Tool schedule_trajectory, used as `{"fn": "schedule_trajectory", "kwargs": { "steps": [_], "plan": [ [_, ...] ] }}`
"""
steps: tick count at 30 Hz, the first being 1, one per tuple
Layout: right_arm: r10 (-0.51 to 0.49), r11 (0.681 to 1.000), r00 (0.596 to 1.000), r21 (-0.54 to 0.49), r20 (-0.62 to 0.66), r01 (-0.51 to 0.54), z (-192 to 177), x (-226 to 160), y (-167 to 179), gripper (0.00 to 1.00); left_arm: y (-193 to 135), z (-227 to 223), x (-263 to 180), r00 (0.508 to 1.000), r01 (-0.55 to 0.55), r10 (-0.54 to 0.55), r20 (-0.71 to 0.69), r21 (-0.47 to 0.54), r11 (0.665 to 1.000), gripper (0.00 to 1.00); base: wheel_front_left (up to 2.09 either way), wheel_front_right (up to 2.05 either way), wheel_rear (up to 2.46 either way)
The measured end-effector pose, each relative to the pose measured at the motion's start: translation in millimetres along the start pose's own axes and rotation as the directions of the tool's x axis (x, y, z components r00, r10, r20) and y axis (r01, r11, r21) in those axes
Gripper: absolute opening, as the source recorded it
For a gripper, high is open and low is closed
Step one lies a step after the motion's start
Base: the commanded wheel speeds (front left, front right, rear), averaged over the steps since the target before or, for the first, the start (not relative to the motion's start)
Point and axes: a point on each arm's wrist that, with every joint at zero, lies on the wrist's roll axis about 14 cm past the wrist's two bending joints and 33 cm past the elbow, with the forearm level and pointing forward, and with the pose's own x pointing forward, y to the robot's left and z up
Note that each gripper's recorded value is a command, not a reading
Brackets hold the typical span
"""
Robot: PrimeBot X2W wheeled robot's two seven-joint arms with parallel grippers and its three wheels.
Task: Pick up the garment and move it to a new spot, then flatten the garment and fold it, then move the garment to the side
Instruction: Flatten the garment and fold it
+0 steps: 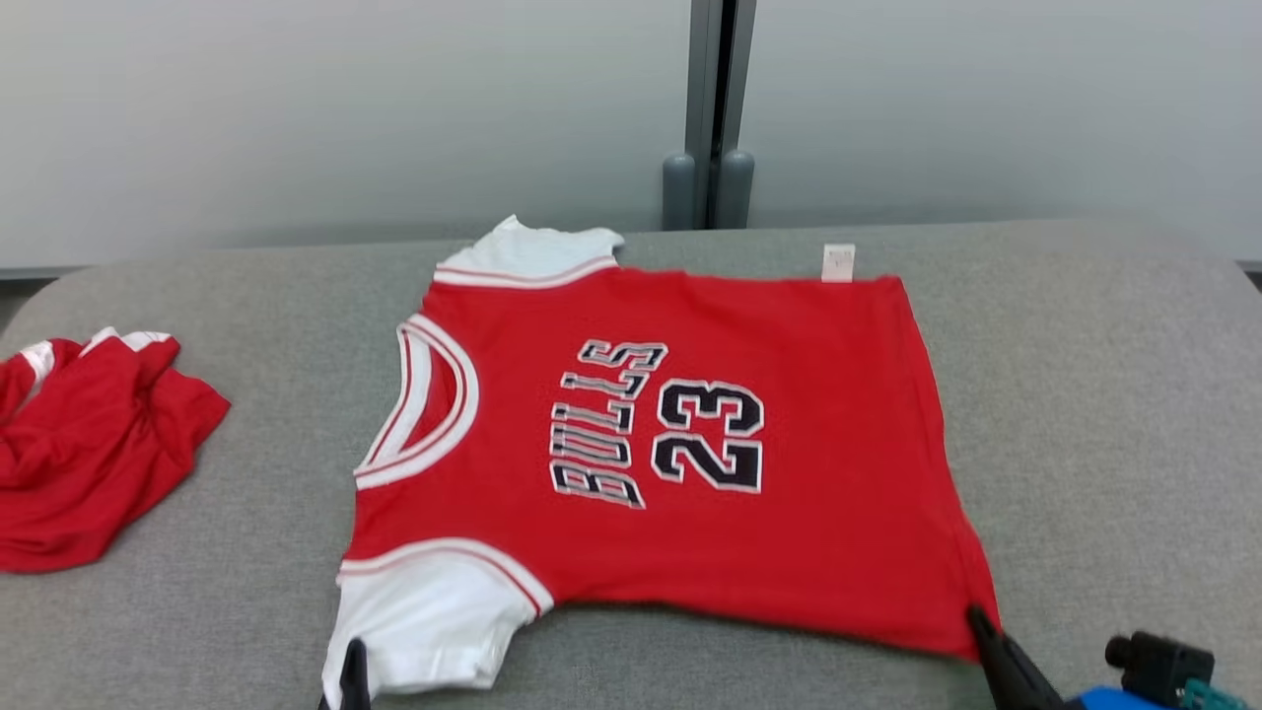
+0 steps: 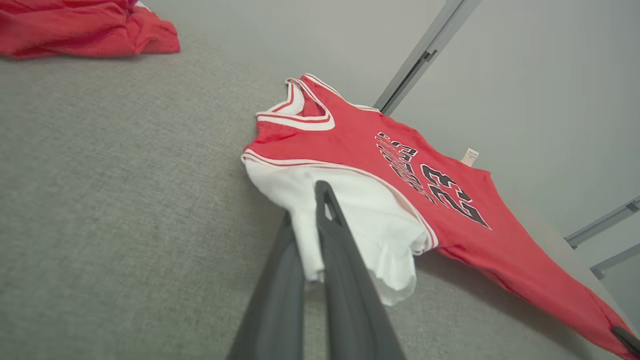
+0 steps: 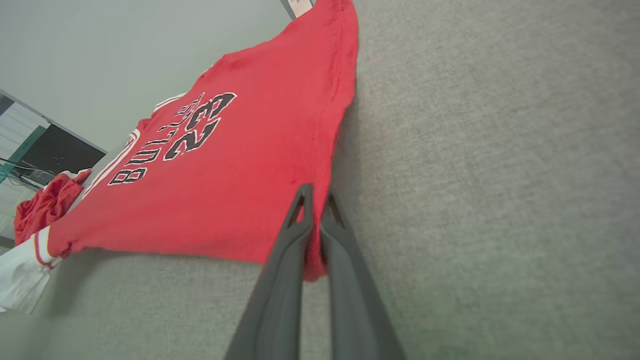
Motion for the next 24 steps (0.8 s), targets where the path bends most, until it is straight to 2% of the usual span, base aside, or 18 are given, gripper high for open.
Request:
{"fn": "schedule_trajectory", "kwargs": {
  "steps": [5,12,24],
  "plan": [
    [0.003,1.000,0.999,-0.001,-0.044,-0.003,-13.1,-21.0,-1.4,0.00,0.3,-4.2,-17.1,1.000,-0.004,0.005,-0.010,0.003,1.000,0.00,0.00,0.00,0.00],
    [0.009,1.000,0.998,0.006,-0.063,-0.008,-12.3,-23.9,3.0,0.00,-11.8,-7.6,-15.0,0.999,0.035,-0.034,-0.034,0.021,0.999,0.00,0.00,0.00,0.00],
    [0.022,0.999,0.997,0.028,-0.081,-0.020,-2.5,-4.7,14.3,0.00,-34.0,18.3,28.6,0.988,0.154,-0.153,-0.020,0.072,0.985,0.00,0.00,0.00,0.00]
  ]
}}
